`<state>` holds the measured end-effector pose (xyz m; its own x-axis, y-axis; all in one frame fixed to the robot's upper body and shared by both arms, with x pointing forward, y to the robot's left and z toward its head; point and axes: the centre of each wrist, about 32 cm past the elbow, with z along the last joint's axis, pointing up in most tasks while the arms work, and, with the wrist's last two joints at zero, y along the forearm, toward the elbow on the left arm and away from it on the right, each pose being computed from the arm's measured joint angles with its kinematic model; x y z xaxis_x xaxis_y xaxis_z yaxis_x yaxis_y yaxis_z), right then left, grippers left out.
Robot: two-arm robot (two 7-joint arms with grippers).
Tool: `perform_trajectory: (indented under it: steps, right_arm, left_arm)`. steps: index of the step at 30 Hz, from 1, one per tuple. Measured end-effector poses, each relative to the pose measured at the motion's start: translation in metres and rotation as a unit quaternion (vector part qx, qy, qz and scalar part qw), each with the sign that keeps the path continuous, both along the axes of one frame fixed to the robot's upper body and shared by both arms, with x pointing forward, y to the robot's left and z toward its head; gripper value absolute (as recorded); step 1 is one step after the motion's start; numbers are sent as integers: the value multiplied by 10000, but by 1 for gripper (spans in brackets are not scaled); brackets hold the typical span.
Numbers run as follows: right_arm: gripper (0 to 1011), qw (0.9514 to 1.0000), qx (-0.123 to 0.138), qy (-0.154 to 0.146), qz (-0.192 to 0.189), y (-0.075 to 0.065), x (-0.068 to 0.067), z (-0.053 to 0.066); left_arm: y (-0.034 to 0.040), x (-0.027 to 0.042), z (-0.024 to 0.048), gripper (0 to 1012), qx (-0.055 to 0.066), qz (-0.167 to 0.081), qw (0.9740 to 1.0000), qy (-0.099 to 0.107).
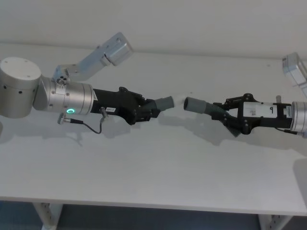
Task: Use both hands to pick up one end of the pipe from the table, align the ends, and insert them.
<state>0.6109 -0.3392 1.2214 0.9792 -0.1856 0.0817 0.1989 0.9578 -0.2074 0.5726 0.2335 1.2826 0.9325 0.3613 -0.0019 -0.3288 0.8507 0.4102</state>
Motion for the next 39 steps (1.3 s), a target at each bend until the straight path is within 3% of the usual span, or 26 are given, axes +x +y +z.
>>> perform_trajectory:
  steps: [39]
  right_arm:
    - [235,9998,-199,4,43,-99,169,-5]
  left_arm:
    - [-14,-10,-5,333,-6,-114,9999,46]
